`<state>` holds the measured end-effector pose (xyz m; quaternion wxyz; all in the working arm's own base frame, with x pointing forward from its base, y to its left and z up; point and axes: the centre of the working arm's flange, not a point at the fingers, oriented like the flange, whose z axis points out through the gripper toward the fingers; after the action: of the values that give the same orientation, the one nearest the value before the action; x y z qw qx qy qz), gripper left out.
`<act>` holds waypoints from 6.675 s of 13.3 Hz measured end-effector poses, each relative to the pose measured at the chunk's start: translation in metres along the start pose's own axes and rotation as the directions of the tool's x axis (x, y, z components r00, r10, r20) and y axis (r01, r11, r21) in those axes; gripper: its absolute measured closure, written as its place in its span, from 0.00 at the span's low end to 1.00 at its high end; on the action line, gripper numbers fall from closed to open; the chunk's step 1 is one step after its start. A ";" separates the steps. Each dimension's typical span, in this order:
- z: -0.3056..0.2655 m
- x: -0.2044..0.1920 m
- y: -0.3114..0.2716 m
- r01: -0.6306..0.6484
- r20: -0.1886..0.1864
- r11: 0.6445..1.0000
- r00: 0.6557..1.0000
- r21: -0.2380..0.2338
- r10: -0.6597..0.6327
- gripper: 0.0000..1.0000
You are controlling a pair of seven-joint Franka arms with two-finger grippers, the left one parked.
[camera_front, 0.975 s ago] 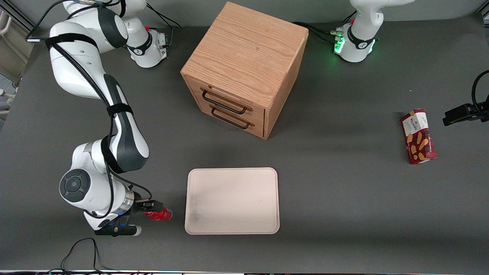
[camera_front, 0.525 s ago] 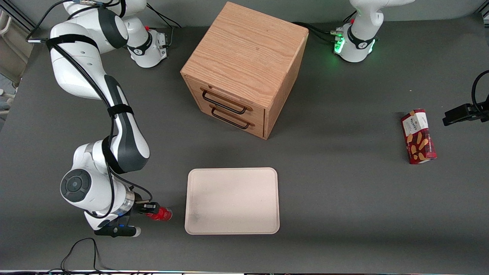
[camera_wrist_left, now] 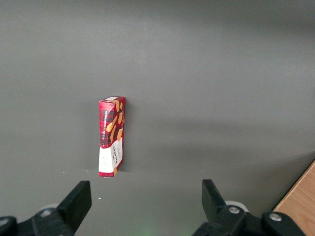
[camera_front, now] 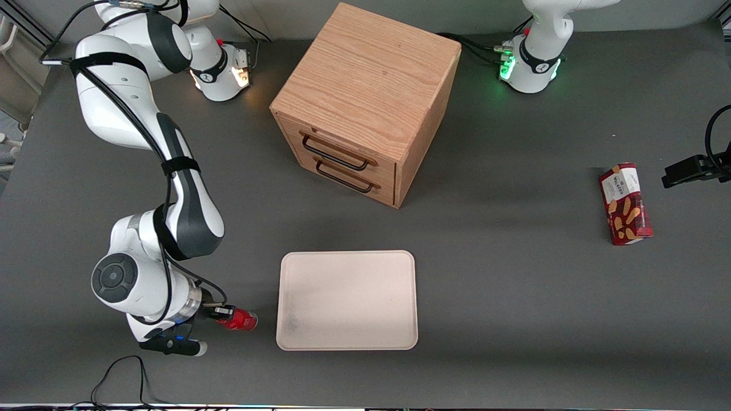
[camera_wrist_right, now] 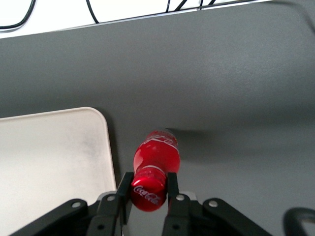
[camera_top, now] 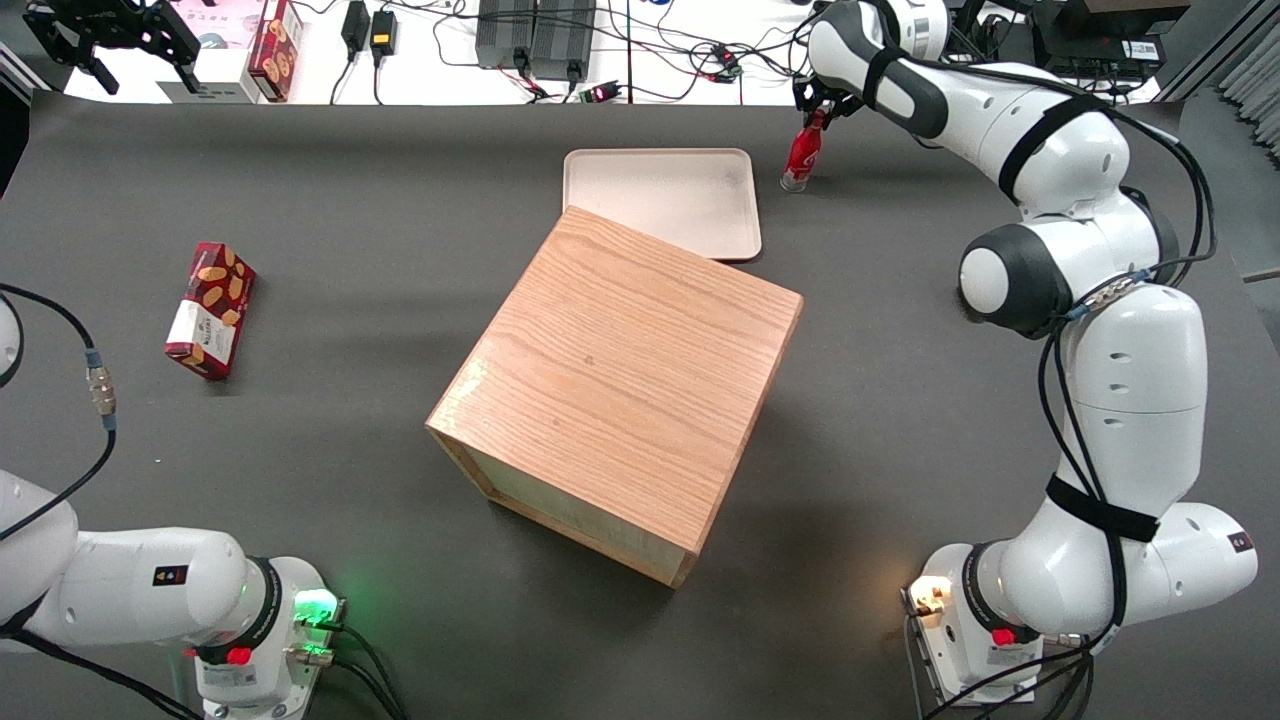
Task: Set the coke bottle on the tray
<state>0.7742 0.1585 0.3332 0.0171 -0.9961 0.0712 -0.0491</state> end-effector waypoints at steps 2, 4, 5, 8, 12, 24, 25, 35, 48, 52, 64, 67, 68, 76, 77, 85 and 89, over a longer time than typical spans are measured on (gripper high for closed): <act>0.000 -0.001 0.000 0.000 0.009 1.000 1.000 -0.002 0.000 0.69; -0.002 -0.005 0.000 -0.001 0.052 1.000 0.999 -0.015 0.001 0.69; -0.006 -0.008 0.000 -0.002 0.078 1.000 0.997 -0.024 0.004 0.69; -0.047 -0.016 0.003 -0.002 0.134 0.999 0.991 -0.046 0.009 0.69; -0.140 -0.034 0.017 -0.011 0.160 0.998 0.987 -0.065 0.021 0.69; -0.163 -0.040 -0.020 -0.144 0.098 0.989 0.985 0.016 0.142 0.69; -0.148 -0.036 -0.028 -0.172 0.084 0.985 0.982 0.032 0.169 0.69; -0.036 -0.036 -0.106 -0.333 -0.025 0.940 0.942 0.069 0.335 0.69; 0.001 -0.038 -0.122 -0.269 -0.111 0.963 0.956 0.031 0.271 0.69; 0.002 -0.038 -0.125 -0.263 -0.120 0.964 0.957 0.033 0.265 0.69; -0.003 -0.038 -0.131 -0.235 -0.168 0.972 0.957 0.027 0.236 0.00; -0.003 -0.038 -0.131 -0.235 -0.168 0.972 0.957 0.027 0.236 0.00; -0.003 -0.038 -0.131 -0.235 -0.168 0.972 0.957 0.026 0.236 0.00; -0.084 -0.062 -0.120 -0.225 -0.032 0.969 0.974 -0.103 0.223 0.00; -0.100 -0.069 -0.114 -0.181 0.013 0.977 0.983 -0.115 0.184 0.00; -0.224 -0.156 0.076 0.271 0.220 0.959 0.943 -0.079 -0.248 0.00; -0.264 -0.205 0.171 0.301 0.277 0.953 0.919 -0.042 -0.279 0.00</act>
<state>0.5223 0.0117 0.5691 -0.0227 -0.9929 -0.0781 0.0872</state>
